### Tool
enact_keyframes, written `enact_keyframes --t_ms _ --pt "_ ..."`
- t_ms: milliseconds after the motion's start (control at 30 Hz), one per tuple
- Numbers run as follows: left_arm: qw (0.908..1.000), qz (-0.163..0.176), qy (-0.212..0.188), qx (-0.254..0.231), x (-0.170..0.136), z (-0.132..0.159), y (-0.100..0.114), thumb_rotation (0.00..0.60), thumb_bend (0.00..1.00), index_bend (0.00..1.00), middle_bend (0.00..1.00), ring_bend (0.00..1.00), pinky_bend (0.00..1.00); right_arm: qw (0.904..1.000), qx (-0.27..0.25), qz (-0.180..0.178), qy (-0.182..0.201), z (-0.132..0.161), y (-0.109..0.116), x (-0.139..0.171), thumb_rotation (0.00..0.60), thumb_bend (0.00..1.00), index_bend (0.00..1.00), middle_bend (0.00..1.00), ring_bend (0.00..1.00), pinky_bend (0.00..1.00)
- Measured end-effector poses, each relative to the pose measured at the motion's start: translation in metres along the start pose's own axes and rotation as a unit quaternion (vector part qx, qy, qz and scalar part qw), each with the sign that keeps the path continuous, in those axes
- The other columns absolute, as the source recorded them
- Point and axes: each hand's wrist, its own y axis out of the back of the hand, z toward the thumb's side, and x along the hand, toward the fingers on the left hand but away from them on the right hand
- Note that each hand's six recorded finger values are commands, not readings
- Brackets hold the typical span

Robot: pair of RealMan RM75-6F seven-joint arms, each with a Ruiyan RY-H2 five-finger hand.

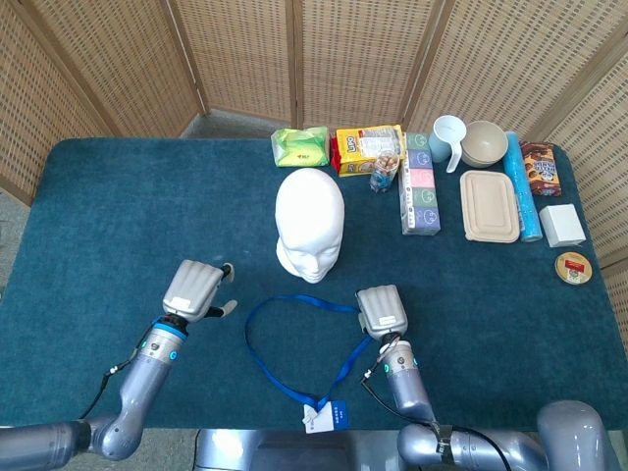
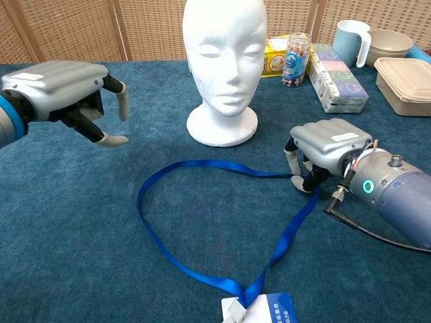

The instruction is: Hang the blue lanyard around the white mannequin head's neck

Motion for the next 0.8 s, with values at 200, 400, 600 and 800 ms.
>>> enact_keyframes --t_ms 200,400,600,800 --pt "0.9999 -0.015 -0.001 0.0 0.006 0.018 -0.01 0.473 0.24 0.46 1.0 1.0 1.0 1.0 -0.004 0.001 0.005 0.001 -0.002 0.001 0.552 0.48 0.57 0.91 1.0 1.0" --pt "0.9994 -0.034 -0.002 0.0 0.015 0.035 -0.022 0.479 0.24 0.47 1.0 1.0 1.0 1.0 -0.008 0.003 0.005 -0.002 -0.004 0.002 0.549 0.48 0.57 0.91 1.0 1.0" --pt "0.9986 -0.051 0.003 0.012 0.027 0.047 -0.036 0.473 0.24 0.46 1.0 1.0 1.0 0.9999 -0.009 0.002 0.006 -0.004 -0.005 0.004 0.549 0.48 0.57 0.91 1.0 1.0" --pt "0.9973 -0.072 0.015 0.009 0.039 0.055 -0.049 0.477 0.24 0.47 1.0 1.0 1.0 0.9999 -0.009 0.004 0.004 -0.009 -0.005 0.005 0.551 0.48 0.57 0.91 1.0 1.0"
